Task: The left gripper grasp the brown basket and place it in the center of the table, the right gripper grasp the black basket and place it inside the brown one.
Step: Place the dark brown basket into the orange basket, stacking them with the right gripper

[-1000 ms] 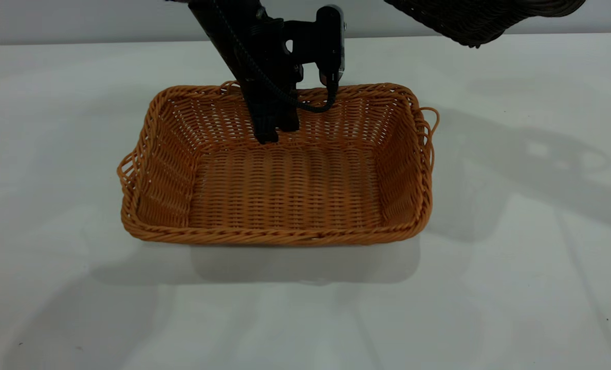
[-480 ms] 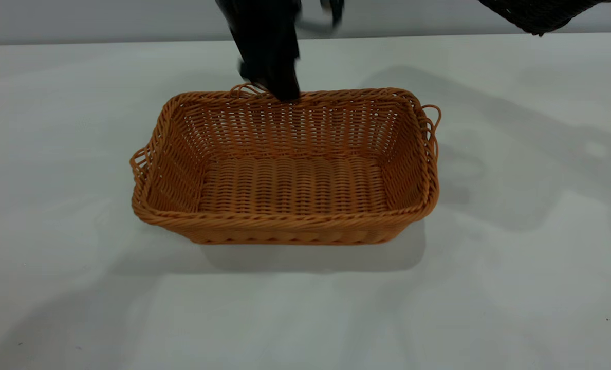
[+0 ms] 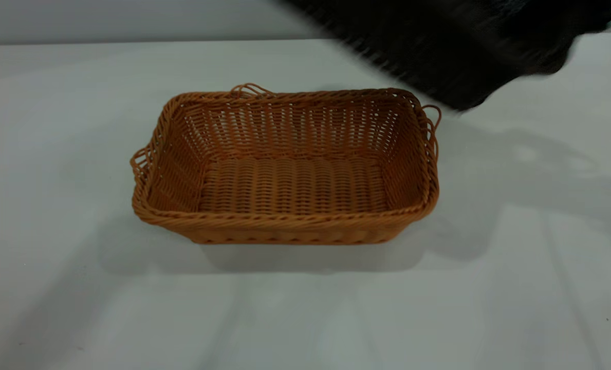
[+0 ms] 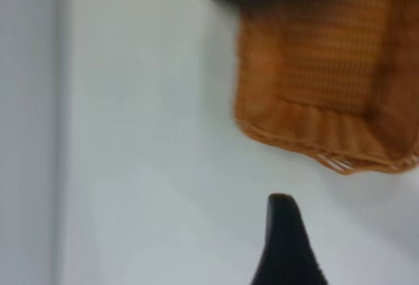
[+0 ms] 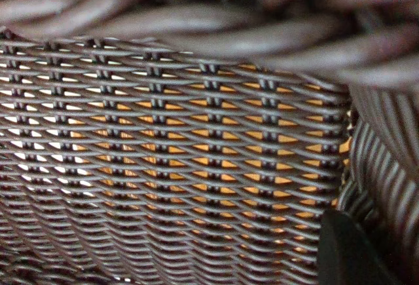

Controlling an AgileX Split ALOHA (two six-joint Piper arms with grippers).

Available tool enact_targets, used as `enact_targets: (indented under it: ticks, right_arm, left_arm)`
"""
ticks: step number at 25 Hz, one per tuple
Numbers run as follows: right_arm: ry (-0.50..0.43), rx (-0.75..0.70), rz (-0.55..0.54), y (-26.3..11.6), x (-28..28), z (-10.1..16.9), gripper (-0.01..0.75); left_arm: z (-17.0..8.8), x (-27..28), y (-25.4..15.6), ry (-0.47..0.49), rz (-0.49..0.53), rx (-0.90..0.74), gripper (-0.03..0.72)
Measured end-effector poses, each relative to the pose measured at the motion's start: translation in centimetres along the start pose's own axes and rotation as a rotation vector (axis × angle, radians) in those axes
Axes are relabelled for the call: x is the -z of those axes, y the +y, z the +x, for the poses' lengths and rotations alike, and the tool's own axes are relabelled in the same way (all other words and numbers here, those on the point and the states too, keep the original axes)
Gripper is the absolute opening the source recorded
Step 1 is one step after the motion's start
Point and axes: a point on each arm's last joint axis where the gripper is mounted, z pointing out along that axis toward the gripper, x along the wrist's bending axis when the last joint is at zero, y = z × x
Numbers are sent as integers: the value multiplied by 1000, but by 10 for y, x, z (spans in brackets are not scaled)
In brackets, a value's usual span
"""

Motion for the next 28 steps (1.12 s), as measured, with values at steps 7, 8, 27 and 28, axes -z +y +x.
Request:
enact_targets:
  ticks: [7, 8, 27, 28]
  right_arm:
    - [-106, 215, 175, -11, -73, 44, 87]
    - [-131, 241, 186, -10, -79, 48, 87]
    - [-293, 246, 280, -4, -129, 21, 146]
    - [-291, 254, 281, -5, -130, 22, 179]
  left_arm:
    - [-10, 75, -7, 222, -161, 22, 436]
    - [-11, 78, -8, 228, -166, 27, 436]
    - [-12, 79, -8, 226, -174, 77, 436]
    - [-12, 79, -8, 226, -174, 77, 436]
